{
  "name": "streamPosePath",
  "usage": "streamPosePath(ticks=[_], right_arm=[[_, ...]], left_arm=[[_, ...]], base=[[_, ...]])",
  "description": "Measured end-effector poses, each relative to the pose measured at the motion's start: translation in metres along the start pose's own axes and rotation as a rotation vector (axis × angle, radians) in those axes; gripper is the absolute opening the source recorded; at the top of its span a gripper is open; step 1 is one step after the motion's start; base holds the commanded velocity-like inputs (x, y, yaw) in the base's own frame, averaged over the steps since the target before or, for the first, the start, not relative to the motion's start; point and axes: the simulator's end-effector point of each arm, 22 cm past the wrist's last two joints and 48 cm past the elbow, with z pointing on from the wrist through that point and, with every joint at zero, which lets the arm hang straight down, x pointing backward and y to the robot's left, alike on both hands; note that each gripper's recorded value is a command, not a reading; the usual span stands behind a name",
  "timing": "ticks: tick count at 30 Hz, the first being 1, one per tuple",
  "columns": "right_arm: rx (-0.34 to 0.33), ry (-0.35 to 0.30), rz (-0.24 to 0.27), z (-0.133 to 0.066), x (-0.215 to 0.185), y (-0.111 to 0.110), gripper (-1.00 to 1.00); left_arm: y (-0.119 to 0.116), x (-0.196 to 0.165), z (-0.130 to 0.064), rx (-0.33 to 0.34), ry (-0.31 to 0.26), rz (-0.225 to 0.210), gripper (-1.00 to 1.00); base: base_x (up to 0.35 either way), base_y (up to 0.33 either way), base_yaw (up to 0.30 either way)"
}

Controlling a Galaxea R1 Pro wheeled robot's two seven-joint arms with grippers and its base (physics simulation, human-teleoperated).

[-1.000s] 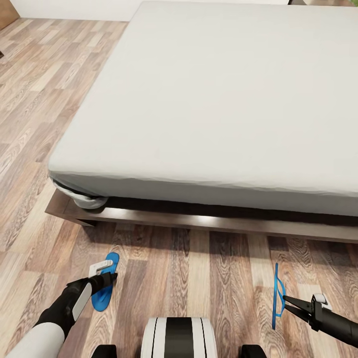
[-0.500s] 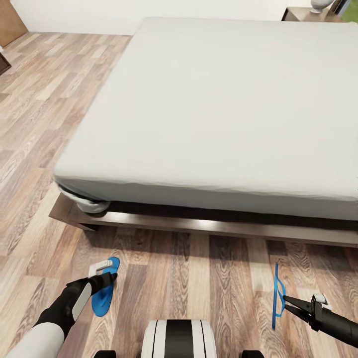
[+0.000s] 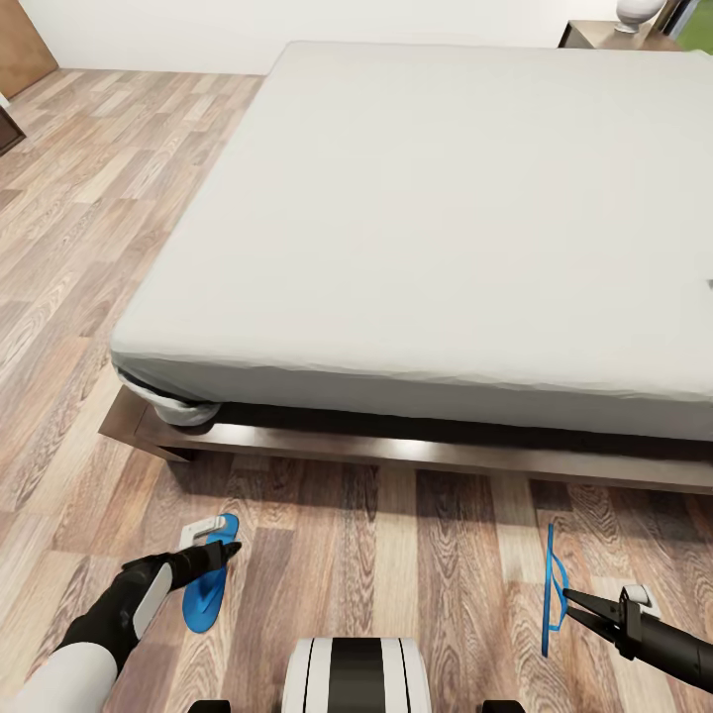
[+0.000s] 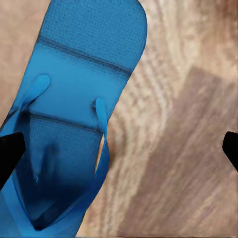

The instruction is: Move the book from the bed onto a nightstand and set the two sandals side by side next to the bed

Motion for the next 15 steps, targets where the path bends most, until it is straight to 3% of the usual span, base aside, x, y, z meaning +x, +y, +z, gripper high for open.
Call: streamPosePath(ticks=[3, 9, 10, 12, 15], right_arm=[[0.000, 0.000, 0.000, 0.000, 0.000, 0.000, -1.00], [0.000, 0.000, 0.000, 0.000, 0.000, 0.000, -1.00], [0.000, 0.000, -0.001, 0.000, 0.000, 0.000, -1.00], [0.000, 0.001, -0.003, 0.000, 0.000, 0.000, -1.00], [0.001, 0.001, -0.004, 0.000, 0.000, 0.000, -1.00]], left_arm=[[-0.003, -0.007, -0.008, 0.094, -0.001, 0.007, 1.00], [0.005, -0.023, -0.026, 0.204, -0.018, 0.011, 1.00], [0.003, -0.025, -0.028, 0.223, -0.020, 0.009, 1.00], [-0.014, -0.029, -0.039, 0.341, -0.028, 0.004, 1.00], [-0.022, -0.031, -0.045, 0.395, -0.030, 0.004, 1.00]], base=[[0.000, 0.000, 0.000], [0.000, 0.000, 0.000], [0.000, 0.000, 0.000], [0.000, 0.000, 0.000], [0.000, 0.000, 0.000]])
